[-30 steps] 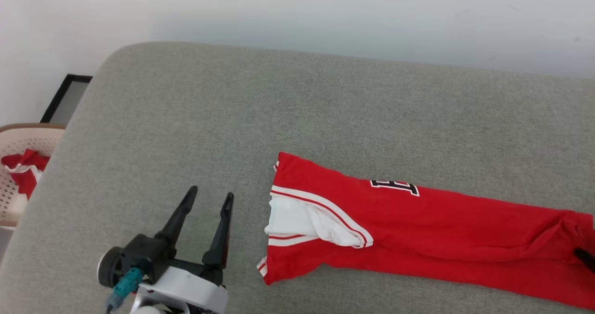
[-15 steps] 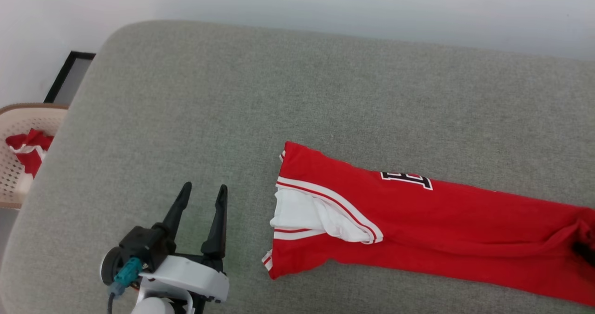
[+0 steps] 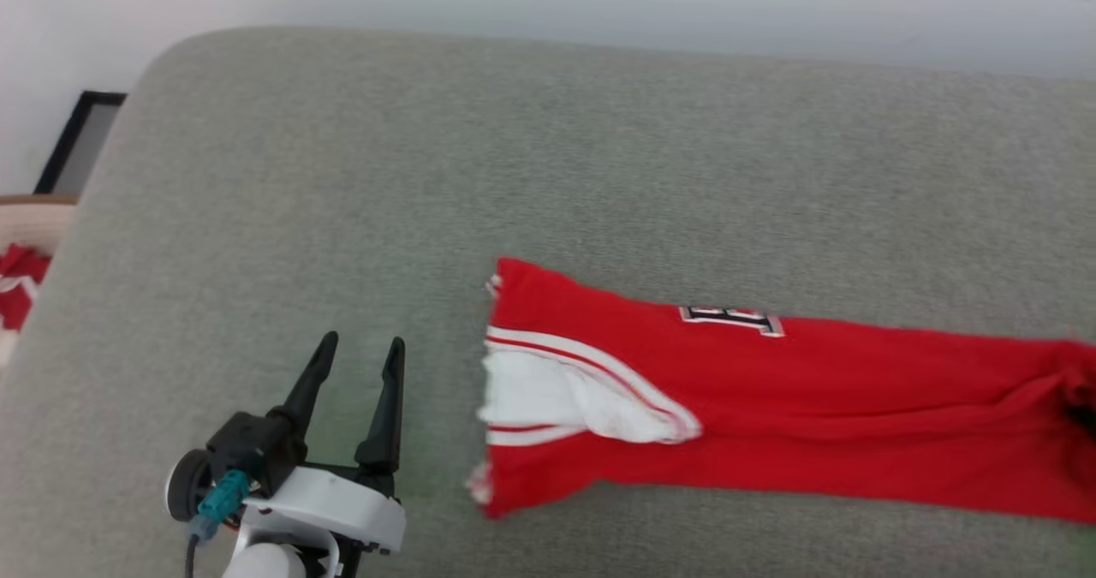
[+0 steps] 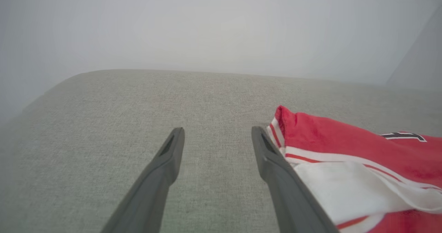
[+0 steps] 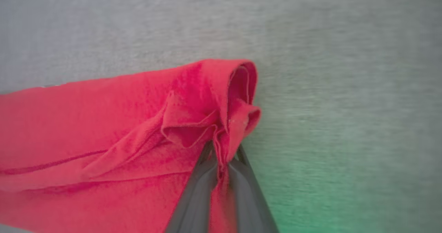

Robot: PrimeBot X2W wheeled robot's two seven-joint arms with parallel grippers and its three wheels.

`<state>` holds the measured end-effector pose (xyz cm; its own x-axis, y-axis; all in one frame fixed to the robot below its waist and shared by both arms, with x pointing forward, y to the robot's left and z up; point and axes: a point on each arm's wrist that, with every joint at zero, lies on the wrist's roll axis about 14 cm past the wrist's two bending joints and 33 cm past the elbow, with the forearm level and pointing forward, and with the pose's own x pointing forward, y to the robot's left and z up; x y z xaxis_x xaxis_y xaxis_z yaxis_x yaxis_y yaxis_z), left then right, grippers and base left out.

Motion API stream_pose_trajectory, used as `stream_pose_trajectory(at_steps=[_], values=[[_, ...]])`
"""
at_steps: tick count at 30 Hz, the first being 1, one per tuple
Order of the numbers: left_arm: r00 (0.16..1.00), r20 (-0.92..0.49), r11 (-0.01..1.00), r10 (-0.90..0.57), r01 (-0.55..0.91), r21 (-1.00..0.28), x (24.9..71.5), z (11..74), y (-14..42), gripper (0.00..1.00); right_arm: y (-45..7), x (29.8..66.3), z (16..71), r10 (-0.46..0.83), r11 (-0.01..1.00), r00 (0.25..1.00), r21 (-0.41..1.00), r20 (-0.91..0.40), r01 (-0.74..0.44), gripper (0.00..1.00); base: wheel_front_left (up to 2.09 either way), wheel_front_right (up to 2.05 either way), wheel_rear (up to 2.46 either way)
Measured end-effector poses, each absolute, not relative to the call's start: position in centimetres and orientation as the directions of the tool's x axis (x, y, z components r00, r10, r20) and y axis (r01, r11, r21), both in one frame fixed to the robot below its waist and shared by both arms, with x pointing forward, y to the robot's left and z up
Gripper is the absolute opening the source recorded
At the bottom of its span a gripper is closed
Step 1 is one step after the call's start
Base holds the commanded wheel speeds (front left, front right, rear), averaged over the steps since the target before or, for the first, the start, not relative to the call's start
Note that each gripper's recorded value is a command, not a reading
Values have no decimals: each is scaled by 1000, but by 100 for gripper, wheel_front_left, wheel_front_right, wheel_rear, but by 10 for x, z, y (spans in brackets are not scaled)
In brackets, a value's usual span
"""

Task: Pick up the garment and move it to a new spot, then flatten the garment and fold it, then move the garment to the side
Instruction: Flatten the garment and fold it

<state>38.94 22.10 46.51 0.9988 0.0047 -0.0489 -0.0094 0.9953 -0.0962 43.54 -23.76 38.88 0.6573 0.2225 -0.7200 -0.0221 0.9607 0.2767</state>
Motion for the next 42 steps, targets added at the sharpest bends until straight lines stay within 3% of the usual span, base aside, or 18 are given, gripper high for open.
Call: stream_pose_trajectory(at_steps=[9, 14, 19, 23, 30, 37, 42], values=[[997, -25, 993, -74, 72, -90, 412, 469, 202, 100, -352, 429, 420, -63, 974, 735, 119, -675, 193, 0, 0, 0, 0], [992, -35, 989, -118, 115, -91, 420, 464, 189, 100, -423, 411, 440, -253, 941, 727, 12, -638, 338, 0, 0, 0, 0], [992, -43, 988, -122, 118, -95, 423, 460, 188, 100, -429, 412, 446, -270, 935, 739, 16, -617, 355, 0, 0, 0, 0], [992, -33, 988, -120, 116, -103, 421, 464, 186, 100, -392, 420, 441, -168, 956, 764, 85, -624, 280, 0, 0, 0, 0], [994, -24, 987, -105, 101, -128, 410, 468, 185, 100, -278, 431, 448, 139, 972, 790, 235, -598, 7, 0, 0, 0, 0], [998, -4, 986, -57, 56, -157, 398, 476, 193, 100, -173, 427, 476, 420, 902, 737, 333, -530, -275, 0, 0, 0, 0], [1000, 4, 986, -15, 16, -164, 388, 479, 204, 100, -120, 421, 484, 540, 841, 667, 356, -514, -406, 0, 0, 0, 0]])
